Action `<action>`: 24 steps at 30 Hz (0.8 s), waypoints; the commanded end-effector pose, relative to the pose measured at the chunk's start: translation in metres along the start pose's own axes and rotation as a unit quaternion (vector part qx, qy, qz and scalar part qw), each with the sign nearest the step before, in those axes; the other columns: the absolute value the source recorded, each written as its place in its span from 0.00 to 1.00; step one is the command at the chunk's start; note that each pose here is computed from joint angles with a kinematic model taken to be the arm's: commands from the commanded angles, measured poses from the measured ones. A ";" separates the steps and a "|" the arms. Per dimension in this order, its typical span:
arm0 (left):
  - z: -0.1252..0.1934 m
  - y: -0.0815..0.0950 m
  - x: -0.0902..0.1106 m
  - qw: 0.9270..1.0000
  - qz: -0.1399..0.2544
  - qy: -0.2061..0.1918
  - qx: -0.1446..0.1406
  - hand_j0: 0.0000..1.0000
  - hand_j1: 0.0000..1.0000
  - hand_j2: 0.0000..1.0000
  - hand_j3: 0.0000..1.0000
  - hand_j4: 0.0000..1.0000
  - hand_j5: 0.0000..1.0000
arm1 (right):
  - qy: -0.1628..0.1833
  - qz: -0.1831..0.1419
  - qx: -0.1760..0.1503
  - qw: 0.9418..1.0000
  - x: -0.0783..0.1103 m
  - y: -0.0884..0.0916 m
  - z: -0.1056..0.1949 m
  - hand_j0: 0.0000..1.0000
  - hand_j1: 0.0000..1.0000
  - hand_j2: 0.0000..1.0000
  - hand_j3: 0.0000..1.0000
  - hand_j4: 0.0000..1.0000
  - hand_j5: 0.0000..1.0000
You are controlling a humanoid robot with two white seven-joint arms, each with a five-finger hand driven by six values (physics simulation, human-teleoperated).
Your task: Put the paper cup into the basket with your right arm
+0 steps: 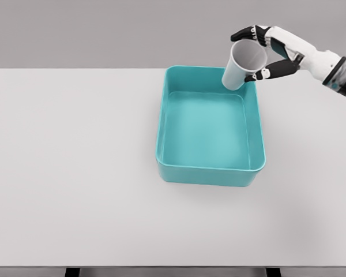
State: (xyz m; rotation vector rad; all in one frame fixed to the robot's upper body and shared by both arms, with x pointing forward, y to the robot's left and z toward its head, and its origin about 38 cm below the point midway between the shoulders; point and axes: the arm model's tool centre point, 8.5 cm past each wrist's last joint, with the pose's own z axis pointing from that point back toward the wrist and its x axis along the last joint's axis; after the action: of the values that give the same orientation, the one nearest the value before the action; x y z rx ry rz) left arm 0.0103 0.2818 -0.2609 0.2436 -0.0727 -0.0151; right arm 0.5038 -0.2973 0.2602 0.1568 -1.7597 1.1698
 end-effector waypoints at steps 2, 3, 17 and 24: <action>0.000 0.000 0.000 1.000 0.000 0.000 0.000 1.00 1.00 1.00 1.00 1.00 1.00 | -0.011 0.009 0.029 0.999 0.007 0.019 -0.018 0.77 0.77 0.77 0.77 0.77 0.77; 0.000 0.000 0.000 1.000 0.000 0.000 0.000 1.00 1.00 1.00 1.00 1.00 1.00 | -0.014 0.016 0.034 0.999 0.010 0.021 -0.020 0.77 0.77 0.77 0.77 0.77 0.77; 0.000 0.000 0.000 1.000 0.000 0.000 0.000 1.00 1.00 1.00 1.00 1.00 1.00 | -0.029 0.304 0.155 0.939 0.084 0.069 -0.050 0.77 0.77 0.77 0.77 0.77 0.77; 0.000 0.000 0.000 1.000 0.000 0.000 0.000 1.00 1.00 1.00 1.00 1.00 1.00 | -0.007 0.339 0.148 0.929 0.085 0.061 -0.047 0.84 0.84 0.84 0.84 0.84 0.84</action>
State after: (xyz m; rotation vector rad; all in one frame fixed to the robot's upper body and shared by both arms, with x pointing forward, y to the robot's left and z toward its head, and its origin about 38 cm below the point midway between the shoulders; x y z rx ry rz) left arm 0.0104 0.2818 -0.2609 0.2436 -0.0728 -0.0151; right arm 0.4560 -0.1966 0.2842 -0.2597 -1.6839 1.9246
